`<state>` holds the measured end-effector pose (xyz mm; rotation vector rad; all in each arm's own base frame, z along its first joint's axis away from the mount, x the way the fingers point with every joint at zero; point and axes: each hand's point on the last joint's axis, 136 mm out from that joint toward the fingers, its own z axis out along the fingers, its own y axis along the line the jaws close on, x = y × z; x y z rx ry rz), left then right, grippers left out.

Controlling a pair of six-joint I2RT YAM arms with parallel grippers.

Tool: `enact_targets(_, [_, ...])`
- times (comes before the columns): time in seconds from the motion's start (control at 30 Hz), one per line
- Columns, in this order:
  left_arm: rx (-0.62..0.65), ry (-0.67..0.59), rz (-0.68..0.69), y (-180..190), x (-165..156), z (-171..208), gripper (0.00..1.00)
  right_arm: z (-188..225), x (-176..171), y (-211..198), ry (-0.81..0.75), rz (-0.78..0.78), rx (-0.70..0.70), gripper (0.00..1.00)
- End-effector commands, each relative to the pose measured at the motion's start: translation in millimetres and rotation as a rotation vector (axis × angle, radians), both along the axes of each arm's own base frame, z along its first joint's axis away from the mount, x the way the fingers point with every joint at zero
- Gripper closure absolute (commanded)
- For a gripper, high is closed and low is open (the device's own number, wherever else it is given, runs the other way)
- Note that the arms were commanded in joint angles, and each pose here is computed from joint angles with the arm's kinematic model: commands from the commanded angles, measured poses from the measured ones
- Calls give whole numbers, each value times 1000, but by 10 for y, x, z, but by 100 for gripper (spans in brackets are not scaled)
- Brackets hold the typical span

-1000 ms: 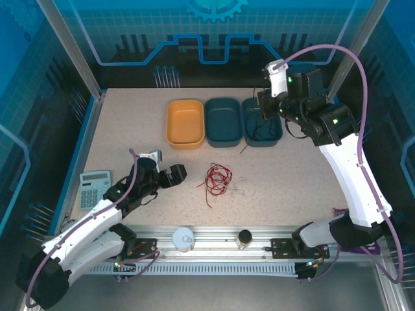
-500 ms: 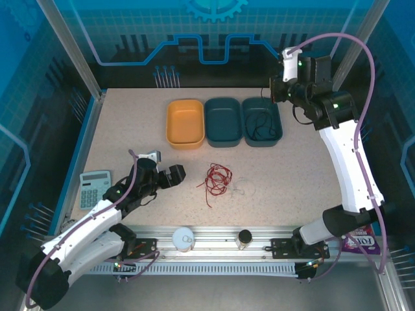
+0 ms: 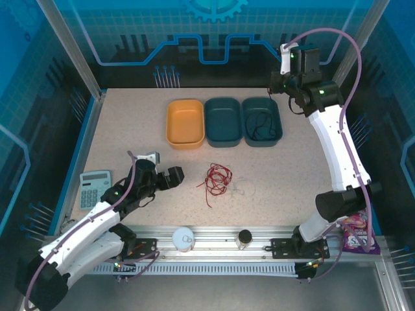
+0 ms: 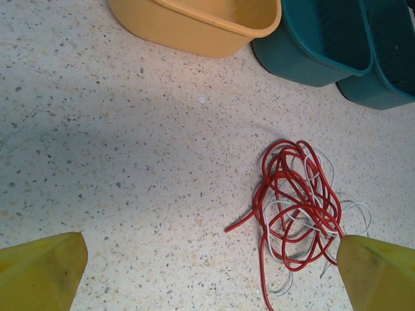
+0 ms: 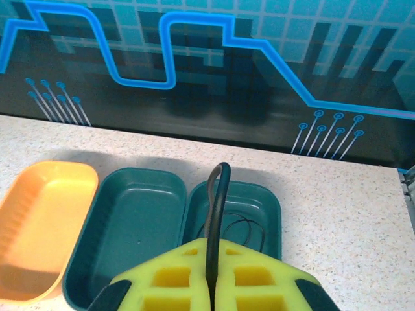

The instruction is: Untangle the cables

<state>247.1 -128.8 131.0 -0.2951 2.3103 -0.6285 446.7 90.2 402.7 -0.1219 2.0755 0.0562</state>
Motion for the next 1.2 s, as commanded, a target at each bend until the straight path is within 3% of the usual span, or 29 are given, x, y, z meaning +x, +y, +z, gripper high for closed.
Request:
enact_targets(0.0, [27, -38, 14, 71, 25, 135, 1, 165, 205, -150, -73, -61, -27, 100])
enact_targets(0.27, [39, -50, 14, 103, -3, 105, 1, -135, 657, -165, -41, -103, -97, 100])
enact_targets(0.5, [60, -43, 20, 138, -11, 72, 1, -640, 968, -133, 23, -121, -110, 100])
enact_targets(1.17, [48, -22, 21, 95, 25, -10, 1, -2190, 928, -111, 343, -99, -43, 100])
